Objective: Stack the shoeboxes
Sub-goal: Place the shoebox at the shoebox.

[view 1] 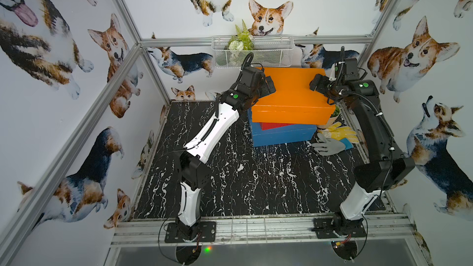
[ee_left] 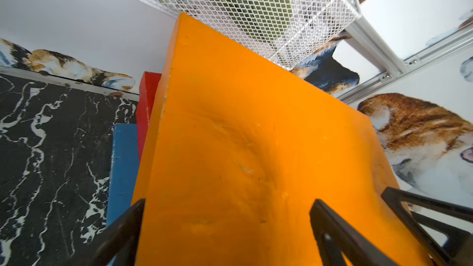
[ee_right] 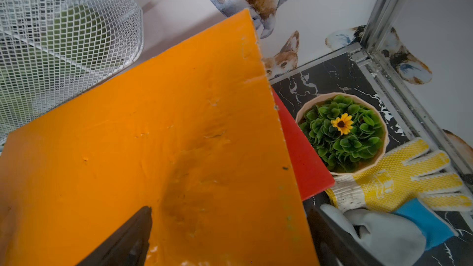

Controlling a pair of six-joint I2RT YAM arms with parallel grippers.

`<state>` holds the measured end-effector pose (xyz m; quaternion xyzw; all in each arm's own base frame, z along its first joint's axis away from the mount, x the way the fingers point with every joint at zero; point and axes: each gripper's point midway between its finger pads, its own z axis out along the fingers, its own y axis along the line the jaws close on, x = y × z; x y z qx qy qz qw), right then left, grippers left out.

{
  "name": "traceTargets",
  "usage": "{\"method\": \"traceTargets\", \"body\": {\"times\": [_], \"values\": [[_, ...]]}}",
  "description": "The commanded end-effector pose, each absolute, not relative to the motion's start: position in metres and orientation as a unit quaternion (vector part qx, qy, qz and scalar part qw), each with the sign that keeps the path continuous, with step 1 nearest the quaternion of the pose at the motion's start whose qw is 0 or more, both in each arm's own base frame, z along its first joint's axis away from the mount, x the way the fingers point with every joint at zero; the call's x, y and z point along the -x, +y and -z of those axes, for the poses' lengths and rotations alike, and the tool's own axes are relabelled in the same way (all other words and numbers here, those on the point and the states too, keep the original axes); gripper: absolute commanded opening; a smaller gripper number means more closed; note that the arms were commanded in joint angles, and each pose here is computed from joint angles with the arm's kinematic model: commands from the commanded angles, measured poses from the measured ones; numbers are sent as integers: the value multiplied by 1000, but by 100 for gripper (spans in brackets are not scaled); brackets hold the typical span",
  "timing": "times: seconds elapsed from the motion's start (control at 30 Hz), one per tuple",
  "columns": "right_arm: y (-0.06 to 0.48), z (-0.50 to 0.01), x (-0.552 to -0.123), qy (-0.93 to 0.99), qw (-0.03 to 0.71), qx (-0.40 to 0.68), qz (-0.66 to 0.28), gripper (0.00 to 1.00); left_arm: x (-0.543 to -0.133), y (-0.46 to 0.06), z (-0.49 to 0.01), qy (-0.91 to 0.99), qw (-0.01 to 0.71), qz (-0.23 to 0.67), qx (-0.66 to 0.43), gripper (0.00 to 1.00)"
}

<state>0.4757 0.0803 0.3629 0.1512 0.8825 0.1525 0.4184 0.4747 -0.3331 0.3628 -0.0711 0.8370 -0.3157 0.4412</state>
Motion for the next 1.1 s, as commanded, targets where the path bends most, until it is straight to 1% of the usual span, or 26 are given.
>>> {"method": "traceTargets", "body": {"times": [0.0,0.3,0.43,0.6,0.83,1.07], "values": [[113,-362,-478,889,379,-113,-232,99,-445,-386,-368,823,347,449,12,100],[105,-383,-488,885,400,-103,-216,100,-453,-373,-370,815,347,464,22,100],[93,-396,-491,878,416,-109,-210,100,-454,-358,-378,811,368,453,26,100],[83,-407,-491,870,432,-116,-208,100,-455,-339,-390,794,394,461,35,100],[57,-386,-501,878,420,-155,-172,100,-470,-324,-376,798,391,456,53,100],[16,-361,-510,883,406,-203,-118,100,-484,-314,-360,803,386,450,63,100]]}}
